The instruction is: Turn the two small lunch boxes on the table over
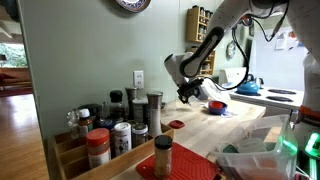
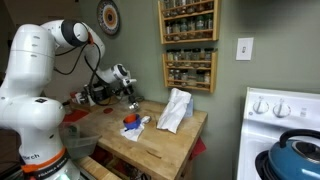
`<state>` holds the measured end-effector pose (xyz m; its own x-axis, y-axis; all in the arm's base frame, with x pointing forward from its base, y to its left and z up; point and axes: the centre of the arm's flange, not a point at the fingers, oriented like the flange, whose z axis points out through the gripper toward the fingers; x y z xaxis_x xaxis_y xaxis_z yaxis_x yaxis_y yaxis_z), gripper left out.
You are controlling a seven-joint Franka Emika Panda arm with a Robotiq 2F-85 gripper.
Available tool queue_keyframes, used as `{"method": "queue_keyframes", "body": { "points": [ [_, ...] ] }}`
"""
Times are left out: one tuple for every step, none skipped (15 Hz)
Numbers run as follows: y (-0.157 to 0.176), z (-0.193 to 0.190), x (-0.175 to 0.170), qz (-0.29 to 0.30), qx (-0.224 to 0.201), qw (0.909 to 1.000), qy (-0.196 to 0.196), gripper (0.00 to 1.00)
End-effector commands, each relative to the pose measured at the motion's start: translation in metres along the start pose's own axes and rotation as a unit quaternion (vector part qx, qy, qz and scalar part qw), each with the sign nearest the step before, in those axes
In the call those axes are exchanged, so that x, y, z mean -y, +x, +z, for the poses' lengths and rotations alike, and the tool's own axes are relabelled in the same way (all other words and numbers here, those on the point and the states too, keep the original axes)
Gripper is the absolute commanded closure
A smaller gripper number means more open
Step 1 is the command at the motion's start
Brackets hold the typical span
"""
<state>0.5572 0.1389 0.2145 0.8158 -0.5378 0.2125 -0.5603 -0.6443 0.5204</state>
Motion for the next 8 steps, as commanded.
{"method": "queue_keyframes", "body": {
  "points": [
    [0.000,0.004,0.002,-0.003,-0.015,0.9998,0.011,0.38],
    [-0.001,0.007,0.002,-0.005,-0.022,0.9996,0.019,0.38],
    [0.000,0.010,0.001,-0.005,-0.025,0.9995,0.021,0.38],
    [0.000,0.010,0.001,-0.005,-0.026,0.9994,0.022,0.38],
    [0.000,0.010,0.001,-0.005,-0.026,0.9994,0.022,0.38],
    [0.002,0.013,0.002,-0.013,-0.037,0.9986,0.036,0.63],
    [0.005,0.018,0.004,-0.029,-0.051,0.9964,0.060,0.63],
    [0.006,0.019,0.007,-0.040,-0.069,0.9936,0.080,0.63]
  ]
}}
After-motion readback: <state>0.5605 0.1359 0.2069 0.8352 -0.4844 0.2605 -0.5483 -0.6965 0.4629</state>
